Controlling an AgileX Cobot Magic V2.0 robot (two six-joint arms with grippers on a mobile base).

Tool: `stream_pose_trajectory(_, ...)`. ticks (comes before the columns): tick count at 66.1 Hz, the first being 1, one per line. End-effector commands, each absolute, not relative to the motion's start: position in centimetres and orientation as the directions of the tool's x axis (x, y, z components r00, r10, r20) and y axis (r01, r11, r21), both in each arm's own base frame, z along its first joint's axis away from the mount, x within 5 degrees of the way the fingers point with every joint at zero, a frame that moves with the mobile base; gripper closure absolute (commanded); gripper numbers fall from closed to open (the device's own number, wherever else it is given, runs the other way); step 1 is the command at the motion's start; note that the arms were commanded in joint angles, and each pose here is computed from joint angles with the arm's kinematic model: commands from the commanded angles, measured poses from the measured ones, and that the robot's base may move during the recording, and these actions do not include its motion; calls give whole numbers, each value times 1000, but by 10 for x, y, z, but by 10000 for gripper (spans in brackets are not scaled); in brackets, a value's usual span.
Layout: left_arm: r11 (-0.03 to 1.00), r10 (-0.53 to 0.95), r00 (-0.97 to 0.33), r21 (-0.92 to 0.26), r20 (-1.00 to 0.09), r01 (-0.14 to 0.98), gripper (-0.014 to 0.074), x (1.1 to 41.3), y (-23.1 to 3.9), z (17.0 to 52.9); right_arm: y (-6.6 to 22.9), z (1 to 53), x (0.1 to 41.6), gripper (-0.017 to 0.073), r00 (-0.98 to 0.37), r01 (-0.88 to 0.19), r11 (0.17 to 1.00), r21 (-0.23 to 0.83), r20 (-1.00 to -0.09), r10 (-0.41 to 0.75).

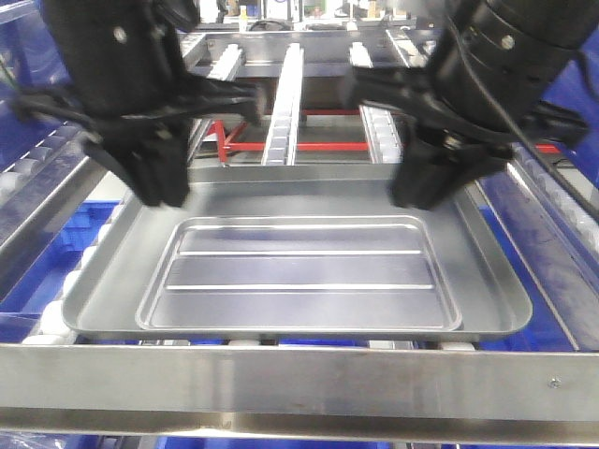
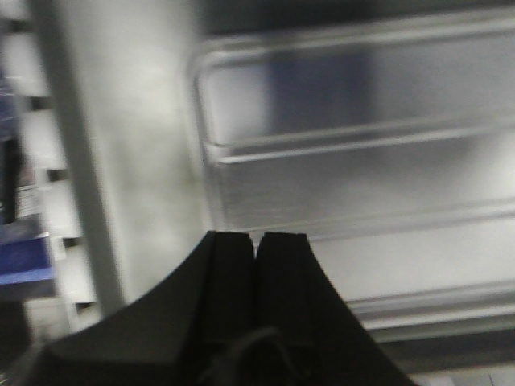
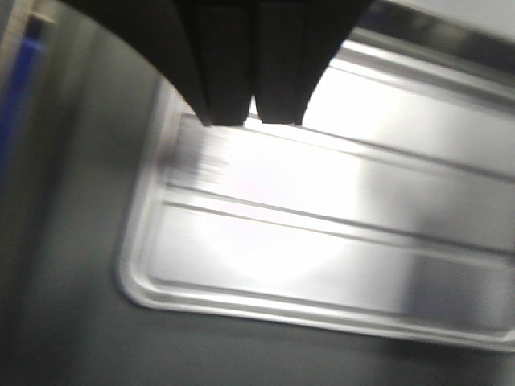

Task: Grab silver tray and place in blue box
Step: 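Position both open grippers over the tray's short edges and descend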

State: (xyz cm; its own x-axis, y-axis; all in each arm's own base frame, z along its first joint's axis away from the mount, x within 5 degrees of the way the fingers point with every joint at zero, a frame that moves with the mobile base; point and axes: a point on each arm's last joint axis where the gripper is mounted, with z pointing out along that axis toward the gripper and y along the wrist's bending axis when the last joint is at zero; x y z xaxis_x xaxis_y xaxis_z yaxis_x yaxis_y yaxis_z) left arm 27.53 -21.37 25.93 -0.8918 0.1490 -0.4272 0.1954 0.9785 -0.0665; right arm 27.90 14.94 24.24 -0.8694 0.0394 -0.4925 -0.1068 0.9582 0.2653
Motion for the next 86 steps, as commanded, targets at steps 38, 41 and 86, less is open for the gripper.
stream_pose_trajectory(38,979,52,-869,-145,-492,141,688,281,-222,273,153,264,286,497,-815,77,986,150,-559,149)
stream_pose_trajectory(41,981,58,-871,-136,-488,142,688,281,-223,270,158,265,289,497,-831,38,989,144,-545,111)
stream_pose_trajectory(86,975,20,-900,-191,-435,114,687,292,-200,239,157,242,308,502,-883,6,993,120,-466,61)
